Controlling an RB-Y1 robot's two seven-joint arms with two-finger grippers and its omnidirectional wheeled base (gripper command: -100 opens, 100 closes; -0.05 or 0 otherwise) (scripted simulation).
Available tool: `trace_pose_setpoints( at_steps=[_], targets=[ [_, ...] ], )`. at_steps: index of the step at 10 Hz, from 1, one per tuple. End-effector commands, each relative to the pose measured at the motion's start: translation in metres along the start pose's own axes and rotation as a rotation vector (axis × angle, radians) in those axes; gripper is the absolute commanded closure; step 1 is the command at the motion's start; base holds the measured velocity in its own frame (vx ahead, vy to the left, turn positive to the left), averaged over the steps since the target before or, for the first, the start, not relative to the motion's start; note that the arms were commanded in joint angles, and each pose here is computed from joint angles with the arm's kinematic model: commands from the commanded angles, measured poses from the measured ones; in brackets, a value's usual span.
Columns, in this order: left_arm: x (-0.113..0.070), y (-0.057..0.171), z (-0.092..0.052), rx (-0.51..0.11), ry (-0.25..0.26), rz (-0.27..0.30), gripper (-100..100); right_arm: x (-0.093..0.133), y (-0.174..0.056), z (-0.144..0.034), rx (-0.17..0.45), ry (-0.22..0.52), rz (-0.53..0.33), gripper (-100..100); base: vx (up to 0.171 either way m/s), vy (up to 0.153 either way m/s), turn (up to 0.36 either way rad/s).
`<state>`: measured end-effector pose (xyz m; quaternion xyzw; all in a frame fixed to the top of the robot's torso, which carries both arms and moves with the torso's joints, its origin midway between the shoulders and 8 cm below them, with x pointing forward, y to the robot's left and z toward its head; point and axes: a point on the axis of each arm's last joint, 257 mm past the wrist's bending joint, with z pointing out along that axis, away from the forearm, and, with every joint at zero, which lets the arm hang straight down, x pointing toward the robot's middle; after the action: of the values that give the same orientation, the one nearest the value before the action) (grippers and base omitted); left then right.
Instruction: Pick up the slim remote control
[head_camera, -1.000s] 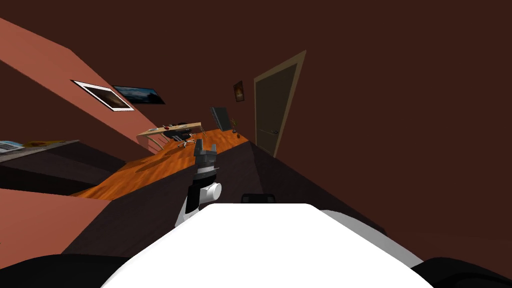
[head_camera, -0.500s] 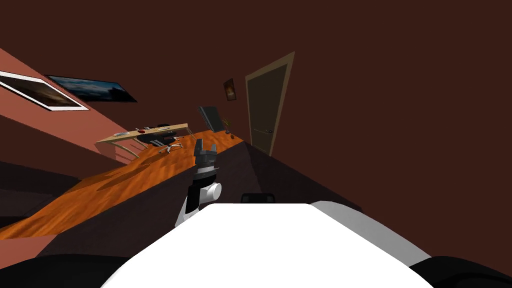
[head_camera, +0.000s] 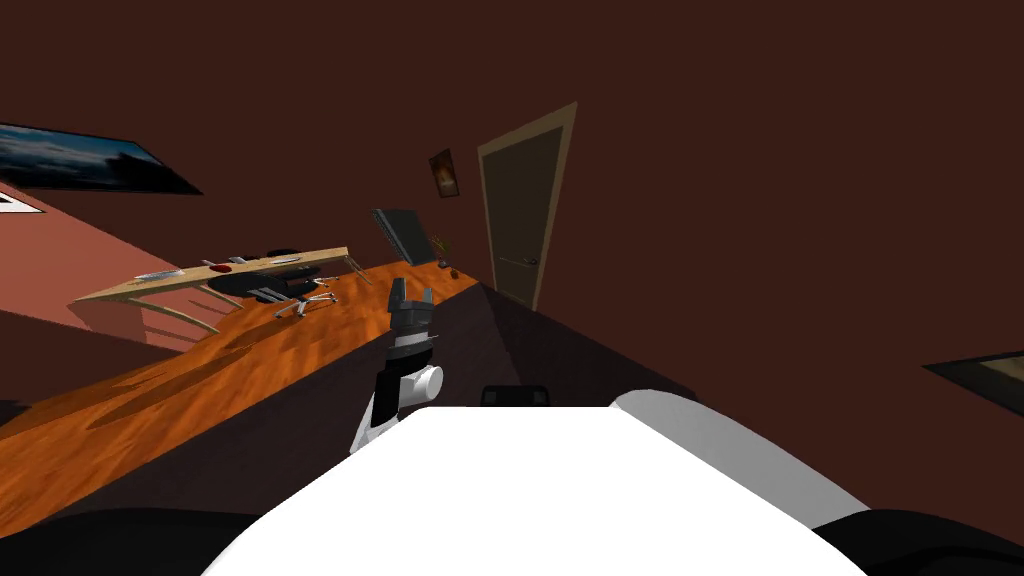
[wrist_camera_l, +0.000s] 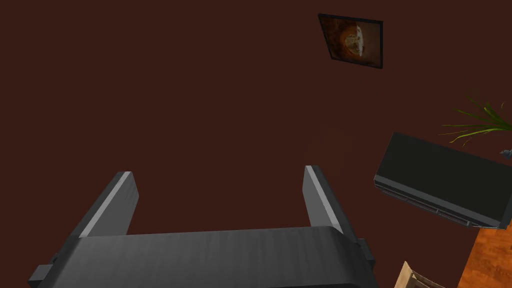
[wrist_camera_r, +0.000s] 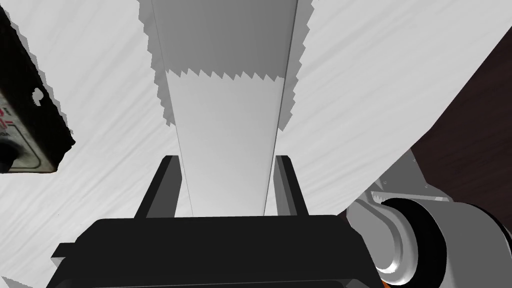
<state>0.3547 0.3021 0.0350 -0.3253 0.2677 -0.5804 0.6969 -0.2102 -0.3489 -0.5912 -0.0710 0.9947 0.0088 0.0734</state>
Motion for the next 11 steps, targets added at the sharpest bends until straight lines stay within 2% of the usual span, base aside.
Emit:
trace_pose_setpoints(
  at_steps=[1,2,4,5,6,8,9,11],
  targets=[
    [0.000,0.000,0.000,0.000,0.000,0.000,0,-0.026,-0.025,0.005,-0.013,-0.040,-0.055,100,0.041,0.024,-0.355],
    [0.000,0.000,0.000,0.000,0.000,0.000,0,-0.025,-0.032,0.004,-0.012,-0.030,-0.072,100,0.045,0.054,-0.323],
    [0.000,0.000,0.000,0.000,0.000,0.000,0,-0.021,-0.030,0.004,-0.023,-0.017,-0.098,100,0.005,0.027,-0.043],
    [0.000,0.000,0.000,0.000,0.000,0.000,0,-0.046,-0.053,0.007,-0.033,-0.049,-0.142,100,0.016,0.037,-0.376],
    [0.000,0.000,0.000,0.000,0.000,0.000,0,-0.047,-0.061,0.006,-0.031,-0.039,-0.147,100,0.031,0.058,-0.341],
    [0.000,0.000,0.000,0.000,0.000,0.000,0,-0.043,-0.060,0.006,-0.040,-0.024,-0.179,100,0.012,0.026,-0.023],
    [0.000,0.000,0.000,0.000,0.000,0.000,0,-0.066,-0.084,0.007,-0.049,-0.046,-0.217,100,0.026,0.046,-0.286],
    [0.000,0.000,0.000,0.000,0.000,0.000,0,-0.064,-0.091,0.006,-0.051,-0.023,-0.245,100,0.019,0.051,-0.246]
  ],
)
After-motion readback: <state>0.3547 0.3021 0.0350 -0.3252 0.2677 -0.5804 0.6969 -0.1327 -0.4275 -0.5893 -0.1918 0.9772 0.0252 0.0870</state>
